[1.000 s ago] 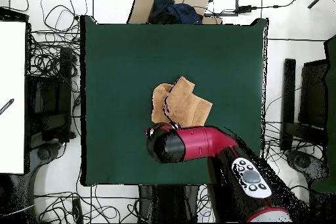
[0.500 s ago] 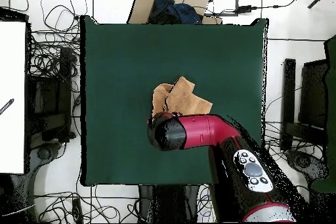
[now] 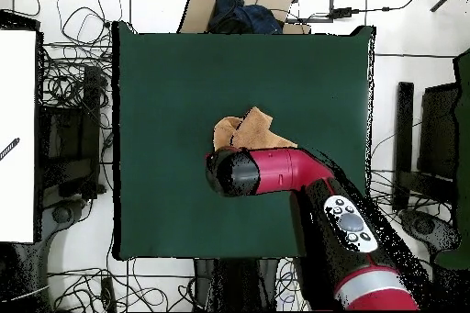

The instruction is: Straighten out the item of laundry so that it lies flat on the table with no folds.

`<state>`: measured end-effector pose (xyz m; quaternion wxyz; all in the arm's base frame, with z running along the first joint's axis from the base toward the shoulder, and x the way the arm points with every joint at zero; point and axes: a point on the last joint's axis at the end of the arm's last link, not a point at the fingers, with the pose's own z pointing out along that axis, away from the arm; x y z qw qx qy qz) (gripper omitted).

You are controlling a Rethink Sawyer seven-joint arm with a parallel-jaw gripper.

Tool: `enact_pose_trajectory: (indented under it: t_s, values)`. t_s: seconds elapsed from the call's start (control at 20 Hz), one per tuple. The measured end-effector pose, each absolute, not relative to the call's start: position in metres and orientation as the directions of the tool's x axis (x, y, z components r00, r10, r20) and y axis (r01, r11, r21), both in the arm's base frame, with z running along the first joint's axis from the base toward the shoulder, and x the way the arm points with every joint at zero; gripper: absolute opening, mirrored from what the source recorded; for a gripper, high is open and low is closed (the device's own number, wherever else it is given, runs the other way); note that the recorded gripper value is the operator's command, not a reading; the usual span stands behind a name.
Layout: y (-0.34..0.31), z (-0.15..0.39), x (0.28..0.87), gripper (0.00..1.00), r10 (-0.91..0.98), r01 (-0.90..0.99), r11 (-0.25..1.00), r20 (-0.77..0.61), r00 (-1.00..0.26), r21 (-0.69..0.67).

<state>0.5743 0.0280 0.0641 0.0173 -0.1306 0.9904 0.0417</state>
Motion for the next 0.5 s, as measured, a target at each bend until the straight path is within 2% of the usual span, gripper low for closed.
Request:
enact_pose_trajectory:
  t_s: [0.5]
  values:
    - [0.044,0.06,0.602,1.0,-0.251,-0.254,0.963,-0.04,-0.967,0.092]
